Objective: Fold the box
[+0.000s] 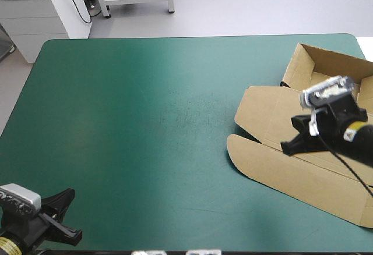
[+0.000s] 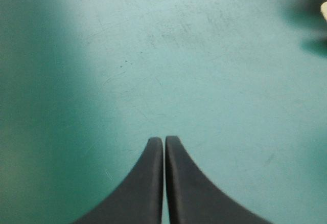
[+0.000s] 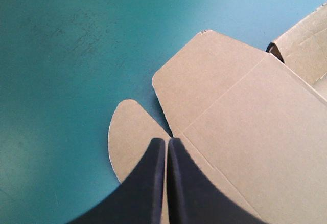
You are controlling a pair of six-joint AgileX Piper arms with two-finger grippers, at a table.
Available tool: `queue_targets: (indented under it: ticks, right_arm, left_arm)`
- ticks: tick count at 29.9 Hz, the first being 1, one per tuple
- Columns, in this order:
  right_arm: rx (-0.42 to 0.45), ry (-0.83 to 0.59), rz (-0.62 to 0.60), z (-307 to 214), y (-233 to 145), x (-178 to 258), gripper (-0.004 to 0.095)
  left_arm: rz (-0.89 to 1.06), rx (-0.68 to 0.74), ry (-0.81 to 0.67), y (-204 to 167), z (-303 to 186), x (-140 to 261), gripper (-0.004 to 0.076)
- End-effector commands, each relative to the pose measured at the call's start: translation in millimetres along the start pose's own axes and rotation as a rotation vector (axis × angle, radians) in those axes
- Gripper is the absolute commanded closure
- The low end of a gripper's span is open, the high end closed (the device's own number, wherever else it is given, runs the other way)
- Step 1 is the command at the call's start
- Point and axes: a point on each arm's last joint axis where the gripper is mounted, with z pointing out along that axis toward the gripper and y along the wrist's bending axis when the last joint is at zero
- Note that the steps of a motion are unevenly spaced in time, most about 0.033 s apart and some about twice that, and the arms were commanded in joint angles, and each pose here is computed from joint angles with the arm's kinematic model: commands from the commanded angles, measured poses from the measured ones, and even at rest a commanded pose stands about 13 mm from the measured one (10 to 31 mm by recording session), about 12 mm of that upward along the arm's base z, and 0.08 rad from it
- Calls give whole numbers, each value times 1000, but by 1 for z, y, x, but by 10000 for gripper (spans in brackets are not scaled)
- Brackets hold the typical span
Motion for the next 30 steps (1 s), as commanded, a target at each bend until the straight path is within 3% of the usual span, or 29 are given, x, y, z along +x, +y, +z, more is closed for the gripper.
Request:
queue_targets:
  ticks: [1,17,22,30]
  right_arm:
    - [59,-157,-23,-20,5,26,910]
    - [182,-484,-73,-42,22,152,929]
    - [203,-531,-73,-45,24,168,929]
    - [215,-493,2,-34,21,181,929]
  left_arm:
    - [-22,41,-122,-1,-16,-5,731]
    - [-12,115,-203,-5,-25,16,731]
    - [1,129,-221,-7,-18,18,731]
    - [1,129,-222,-7,-17,18,731]
